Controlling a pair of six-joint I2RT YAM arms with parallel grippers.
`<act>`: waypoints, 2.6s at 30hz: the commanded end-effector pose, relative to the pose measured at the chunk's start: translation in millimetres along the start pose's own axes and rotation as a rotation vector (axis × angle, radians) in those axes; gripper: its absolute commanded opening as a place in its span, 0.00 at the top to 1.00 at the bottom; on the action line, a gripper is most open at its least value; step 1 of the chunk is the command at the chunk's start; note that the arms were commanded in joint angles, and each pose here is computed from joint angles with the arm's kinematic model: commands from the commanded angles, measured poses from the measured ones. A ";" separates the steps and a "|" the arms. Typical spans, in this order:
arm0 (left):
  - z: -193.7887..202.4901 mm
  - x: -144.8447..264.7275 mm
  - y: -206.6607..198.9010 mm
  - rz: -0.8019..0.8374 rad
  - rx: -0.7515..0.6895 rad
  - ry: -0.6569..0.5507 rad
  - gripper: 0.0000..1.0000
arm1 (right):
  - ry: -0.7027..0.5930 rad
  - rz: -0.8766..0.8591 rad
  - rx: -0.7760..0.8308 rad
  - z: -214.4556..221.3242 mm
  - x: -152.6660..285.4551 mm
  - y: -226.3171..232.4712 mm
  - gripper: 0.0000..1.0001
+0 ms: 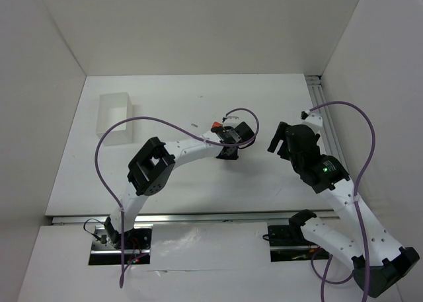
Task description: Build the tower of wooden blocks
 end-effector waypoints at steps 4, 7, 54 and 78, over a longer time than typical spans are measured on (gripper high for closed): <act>-9.0 6.3 -7.6 0.013 -0.008 -0.019 0.59 | -0.010 -0.012 -0.019 -1.4 -0.2 2.3 0.15; -12.7 6.2 -9.6 0.010 -0.006 -0.028 0.63 | -0.010 -0.012 -0.019 -1.4 -0.2 2.3 0.15; -23.4 9.6 -22.8 0.036 0.006 -0.038 0.24 | 0.009 -0.011 -0.011 4.2 -3.2 2.8 0.14; -37.3 17.7 -23.3 0.029 0.018 -0.082 0.58 | 0.009 -0.011 -0.011 4.2 -3.2 2.8 0.14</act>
Point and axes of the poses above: each gripper's point midway between its finger pads, its own x axis back along the fingers, its own y axis along the line the jaws close on, z = x × y, the point moved 1 cm from there along x, back along the fingers, and after that the axes turned 4 degrees about x, right-handed, at the moved point
